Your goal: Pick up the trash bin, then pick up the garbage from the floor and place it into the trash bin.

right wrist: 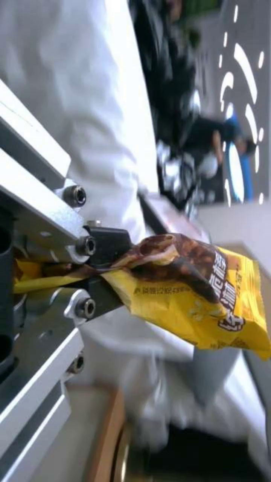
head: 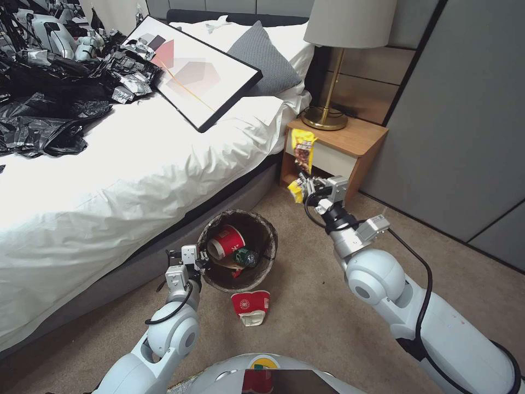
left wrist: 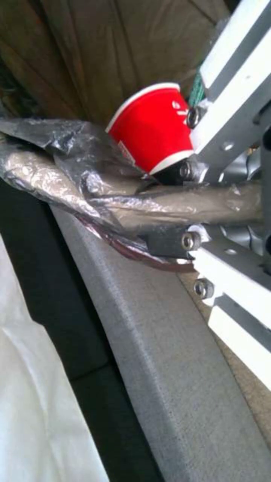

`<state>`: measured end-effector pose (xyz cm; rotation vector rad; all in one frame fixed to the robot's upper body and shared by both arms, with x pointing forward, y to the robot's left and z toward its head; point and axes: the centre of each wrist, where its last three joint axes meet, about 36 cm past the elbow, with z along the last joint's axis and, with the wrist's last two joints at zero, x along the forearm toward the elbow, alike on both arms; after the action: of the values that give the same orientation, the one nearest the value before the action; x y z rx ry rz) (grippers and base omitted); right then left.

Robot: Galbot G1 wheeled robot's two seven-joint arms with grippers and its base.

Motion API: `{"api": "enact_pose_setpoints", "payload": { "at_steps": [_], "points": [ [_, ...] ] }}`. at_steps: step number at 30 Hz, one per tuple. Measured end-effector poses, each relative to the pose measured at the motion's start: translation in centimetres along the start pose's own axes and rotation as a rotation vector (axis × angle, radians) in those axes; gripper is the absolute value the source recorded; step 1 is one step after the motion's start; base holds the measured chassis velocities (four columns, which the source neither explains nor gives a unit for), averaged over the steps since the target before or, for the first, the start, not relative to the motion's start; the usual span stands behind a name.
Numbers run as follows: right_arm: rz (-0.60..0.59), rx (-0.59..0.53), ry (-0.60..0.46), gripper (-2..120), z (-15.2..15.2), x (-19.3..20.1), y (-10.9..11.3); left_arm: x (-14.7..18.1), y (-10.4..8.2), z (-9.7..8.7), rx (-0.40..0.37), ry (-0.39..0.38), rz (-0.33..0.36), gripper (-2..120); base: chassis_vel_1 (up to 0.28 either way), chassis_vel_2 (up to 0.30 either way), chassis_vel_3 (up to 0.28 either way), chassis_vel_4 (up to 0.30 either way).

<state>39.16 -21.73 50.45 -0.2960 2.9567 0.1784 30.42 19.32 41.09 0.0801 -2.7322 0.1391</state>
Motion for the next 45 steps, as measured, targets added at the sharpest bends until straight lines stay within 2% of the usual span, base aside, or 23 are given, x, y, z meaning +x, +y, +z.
{"api": "enact_pose_setpoints", "payload": {
  "at_steps": [10,15,16,18,22,24,30,38,45],
  "points": [
    [-0.064,-0.016,-0.018,0,-1.0,0.6,0.6,0.0,-0.1,0.0,-0.002,0.001,0.001,0,0.0,0.0,0.0,0.0],
    [-0.214,-0.045,-0.05,0,-1.8,1.7,1.5,0.1,-0.3,0.1,-0.003,0.002,0.002,0,0.0,0.0,0.0,0.0],
    [-0.214,-0.045,-0.05,0,-1.8,1.7,1.5,0.1,-0.3,0.1,-0.003,0.002,0.002,0,0.0,0.0,0.0,0.0],
    [-0.359,-0.073,-0.068,0,-1.1,2.5,2.1,0.1,-0.4,0.3,-0.006,0.005,0.003,0,0.0,0.0,0.0,0.0],
    [-0.428,-0.088,-0.064,0,-0.5,2.7,2.6,0.1,-0.4,0.3,-0.005,0.005,0.002,0,0.0,0.0,0.0,0.0],
    [-0.511,-0.113,-0.032,0,0.5,3.3,3.6,0.1,-0.5,0.4,-0.005,0.007,0.003,0,0.0,0.0,0.0,0.0],
    [-0.594,-0.129,0.041,0,2.9,4.6,5.3,0.1,-0.5,0.4,-0.007,0.007,0.003,0,0.0,0.0,0.0,0.0],
    [-0.631,-0.096,0.143,0,7.4,5.7,6.6,0.3,-0.4,0.1,-0.006,-0.002,0.005,0,0.0,0.0,0.0,0.0],
    [-0.618,-0.047,0.182,1,9.9,5.7,6.2,0.3,-0.5,0.0,-0.002,-0.004,0.01,0,0.0,0.0,0.0,0.0]
  ]
}}
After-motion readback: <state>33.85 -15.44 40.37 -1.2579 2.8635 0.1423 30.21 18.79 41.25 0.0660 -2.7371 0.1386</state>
